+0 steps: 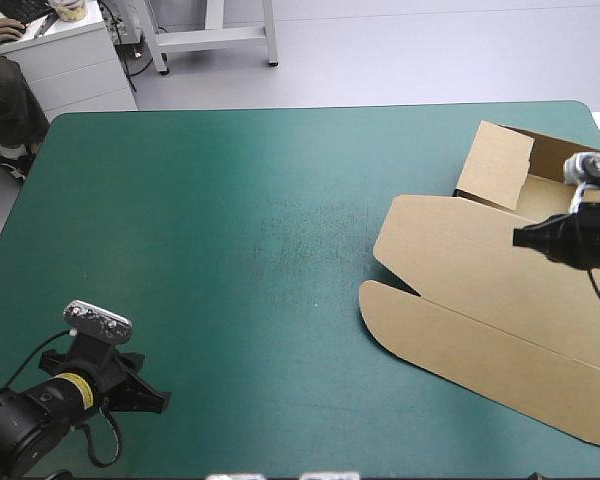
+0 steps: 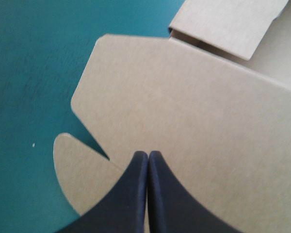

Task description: Fold the box

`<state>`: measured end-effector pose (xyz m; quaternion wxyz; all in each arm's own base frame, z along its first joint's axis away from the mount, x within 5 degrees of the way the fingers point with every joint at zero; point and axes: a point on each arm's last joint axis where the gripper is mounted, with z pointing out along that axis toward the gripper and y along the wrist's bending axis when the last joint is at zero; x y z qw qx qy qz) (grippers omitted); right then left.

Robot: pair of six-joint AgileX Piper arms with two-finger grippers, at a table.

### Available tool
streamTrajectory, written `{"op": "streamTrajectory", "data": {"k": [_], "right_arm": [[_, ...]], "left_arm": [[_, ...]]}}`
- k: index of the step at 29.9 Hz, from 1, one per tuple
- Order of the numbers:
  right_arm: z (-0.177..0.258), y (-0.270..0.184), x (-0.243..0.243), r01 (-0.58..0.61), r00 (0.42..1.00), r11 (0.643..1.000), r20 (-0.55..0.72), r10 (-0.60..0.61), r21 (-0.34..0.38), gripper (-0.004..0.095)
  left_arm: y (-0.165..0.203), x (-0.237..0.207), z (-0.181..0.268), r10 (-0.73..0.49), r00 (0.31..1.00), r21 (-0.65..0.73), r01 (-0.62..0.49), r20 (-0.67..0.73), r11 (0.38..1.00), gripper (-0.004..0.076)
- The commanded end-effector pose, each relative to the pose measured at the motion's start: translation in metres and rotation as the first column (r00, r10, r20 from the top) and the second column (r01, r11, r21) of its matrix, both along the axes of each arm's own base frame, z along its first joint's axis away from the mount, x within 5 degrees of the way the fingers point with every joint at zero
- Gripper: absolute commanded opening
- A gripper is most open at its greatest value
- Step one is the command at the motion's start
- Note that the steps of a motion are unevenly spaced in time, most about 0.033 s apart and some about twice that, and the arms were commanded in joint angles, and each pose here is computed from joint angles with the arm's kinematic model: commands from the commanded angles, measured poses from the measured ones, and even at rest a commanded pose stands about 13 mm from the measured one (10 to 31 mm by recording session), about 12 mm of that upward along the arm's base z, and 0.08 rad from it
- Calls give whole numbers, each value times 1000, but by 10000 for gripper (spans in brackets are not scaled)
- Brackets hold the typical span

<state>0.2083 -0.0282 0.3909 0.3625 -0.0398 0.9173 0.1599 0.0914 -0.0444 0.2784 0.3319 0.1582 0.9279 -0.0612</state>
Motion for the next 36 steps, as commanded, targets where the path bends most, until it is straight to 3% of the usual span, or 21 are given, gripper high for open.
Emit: {"op": "streamTrajectory", "data": {"k": [1,5,15,22,36], "right_arm": [[-1,14,-23,-48,998,998,38,50,-37,-17],[-25,26,-54,-88,996,992,17,89,-86,-18],[-62,47,-117,-70,980,985,173,97,-156,-18],[-76,60,-132,-256,950,940,122,288,-225,-18],[-106,70,-147,-415,882,872,118,455,-261,-18]], "left_arm": [[-6,3,4,-13,997,-83,19,76,996,-10],[-4,0,4,-37,995,-65,43,92,997,-10],[4,-8,9,-59,988,-39,65,143,997,-10],[5,-9,7,-108,984,22,106,141,994,-10],[8,-17,-3,-106,987,1,107,122,994,-10]]}}
